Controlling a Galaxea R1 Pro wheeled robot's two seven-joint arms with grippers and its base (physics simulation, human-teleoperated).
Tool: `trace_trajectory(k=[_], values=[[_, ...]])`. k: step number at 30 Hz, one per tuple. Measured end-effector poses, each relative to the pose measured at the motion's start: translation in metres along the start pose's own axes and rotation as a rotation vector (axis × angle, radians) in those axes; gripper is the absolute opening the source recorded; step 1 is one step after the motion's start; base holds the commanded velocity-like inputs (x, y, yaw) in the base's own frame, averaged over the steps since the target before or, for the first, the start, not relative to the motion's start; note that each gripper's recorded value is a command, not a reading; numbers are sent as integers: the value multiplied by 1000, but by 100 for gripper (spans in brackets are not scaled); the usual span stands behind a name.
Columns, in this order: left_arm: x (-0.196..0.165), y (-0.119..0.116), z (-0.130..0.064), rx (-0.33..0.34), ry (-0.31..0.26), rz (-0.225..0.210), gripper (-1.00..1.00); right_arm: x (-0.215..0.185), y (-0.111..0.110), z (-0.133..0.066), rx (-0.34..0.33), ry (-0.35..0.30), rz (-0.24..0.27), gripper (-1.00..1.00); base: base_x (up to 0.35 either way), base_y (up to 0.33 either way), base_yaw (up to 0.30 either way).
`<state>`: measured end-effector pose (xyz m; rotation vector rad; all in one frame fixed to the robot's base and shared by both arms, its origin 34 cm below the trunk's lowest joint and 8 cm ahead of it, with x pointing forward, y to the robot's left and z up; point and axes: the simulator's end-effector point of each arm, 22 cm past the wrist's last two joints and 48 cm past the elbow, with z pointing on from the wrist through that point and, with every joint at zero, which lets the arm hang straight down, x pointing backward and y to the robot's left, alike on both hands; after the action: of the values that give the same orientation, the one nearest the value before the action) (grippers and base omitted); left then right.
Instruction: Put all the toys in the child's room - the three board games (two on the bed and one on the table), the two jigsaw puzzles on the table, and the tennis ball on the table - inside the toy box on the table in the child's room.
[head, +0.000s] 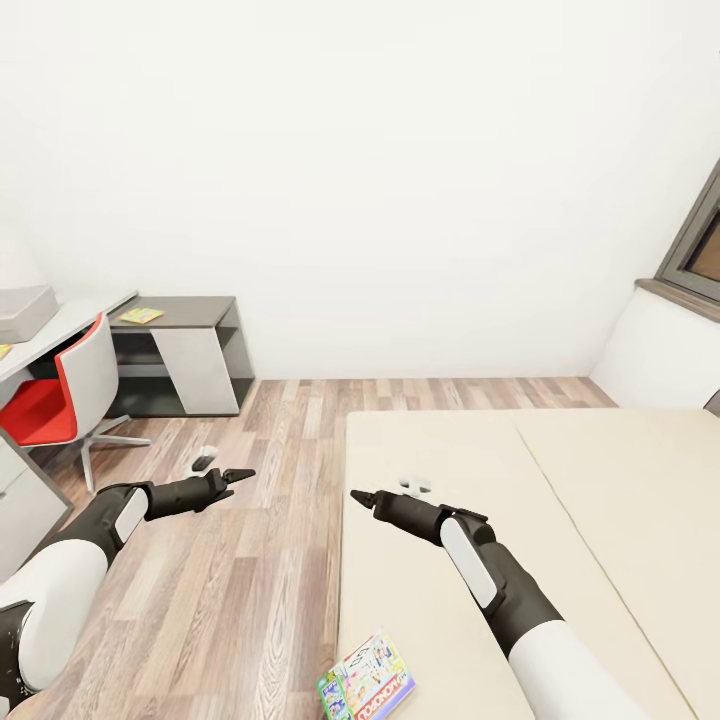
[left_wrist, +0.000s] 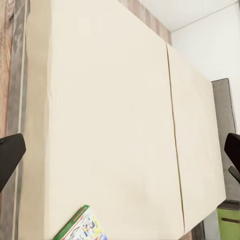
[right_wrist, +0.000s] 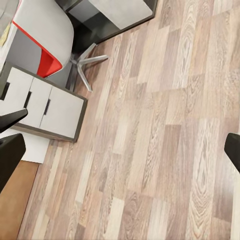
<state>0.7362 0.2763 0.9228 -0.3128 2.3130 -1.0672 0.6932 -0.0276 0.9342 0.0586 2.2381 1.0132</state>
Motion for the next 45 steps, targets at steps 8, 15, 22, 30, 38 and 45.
trace_trajectory(k=[8,15,22,30,38,45], values=[[-1,1,0,-2,-2,5,100,-2,-1,-1,0,-5,7,100,0,0,0],[0,1,0,-3,-1,7,100,-7,-4,-3,-2,-18,23,100,0,0,0],[5,5,1,-13,7,4,100,-26,-32,-21,29,-51,46,100,0,0,0],[31,18,6,-31,32,-8,100,-45,-5,-43,-120,-90,52,100,0,0,0],[91,51,21,-87,63,-29,100,-48,44,-85,-255,-122,-9,100,0,0,0],[134,91,20,-203,77,-32,100,-45,61,-99,-286,-133,-33,100,0,0,0]])
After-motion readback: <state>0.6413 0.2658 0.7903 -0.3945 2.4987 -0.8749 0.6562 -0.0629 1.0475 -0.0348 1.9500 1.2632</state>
